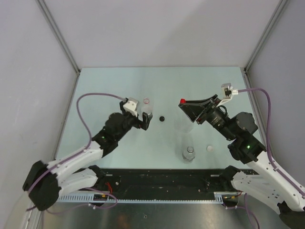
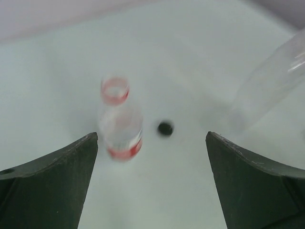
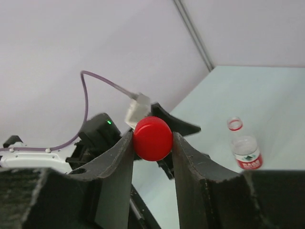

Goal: Screw on the bottle caps
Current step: Pick up the plastic bottle at the center of the board.

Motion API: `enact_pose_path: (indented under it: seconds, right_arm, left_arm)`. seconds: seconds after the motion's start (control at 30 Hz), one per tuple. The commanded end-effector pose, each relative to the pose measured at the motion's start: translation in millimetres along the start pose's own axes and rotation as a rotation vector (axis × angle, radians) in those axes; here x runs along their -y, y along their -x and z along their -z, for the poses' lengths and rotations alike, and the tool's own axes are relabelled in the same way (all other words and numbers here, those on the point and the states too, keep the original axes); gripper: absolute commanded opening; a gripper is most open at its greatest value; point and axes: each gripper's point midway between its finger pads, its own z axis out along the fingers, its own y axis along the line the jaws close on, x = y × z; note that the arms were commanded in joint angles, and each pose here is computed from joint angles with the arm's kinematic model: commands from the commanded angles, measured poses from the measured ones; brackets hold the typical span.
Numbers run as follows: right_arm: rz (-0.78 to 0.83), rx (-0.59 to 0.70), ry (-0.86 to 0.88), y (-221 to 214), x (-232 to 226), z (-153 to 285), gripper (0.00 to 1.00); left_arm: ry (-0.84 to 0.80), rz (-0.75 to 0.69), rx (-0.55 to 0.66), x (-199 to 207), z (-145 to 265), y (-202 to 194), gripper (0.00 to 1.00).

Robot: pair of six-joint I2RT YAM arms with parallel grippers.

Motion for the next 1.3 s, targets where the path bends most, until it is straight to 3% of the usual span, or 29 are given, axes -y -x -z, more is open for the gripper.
enact_pose_path:
  seconds: [0.0,0.13,0.33,0.73,1.27]
  right_arm:
    - [0.062,-0.003,-0.046,7,9,-1,0.36]
    - [0.055,-0.025,-0.045,2,12,-4,0.36]
    - [0.052,-0.02,-0.042,5,13,-3,0.37]
    - [0.054,-0.014,-0.06,6,17,-3,0.38]
    - [0.054,-0.025,-0.073,0,26,-15,0.38]
  left_arm:
    - [0.257,0.036,0.011,-45,-10,-31,0.99]
    - [0.313,0.081,-0.008,-53,-28,-63,0.99]
    - [0.319,0.121,0.085,-56,-37,-78,0.97]
    - [0.228,0.105,0.03,-43,-47,-124,0.93]
    - [0.288,0.088,0.047,-57,-59,-142,0.88]
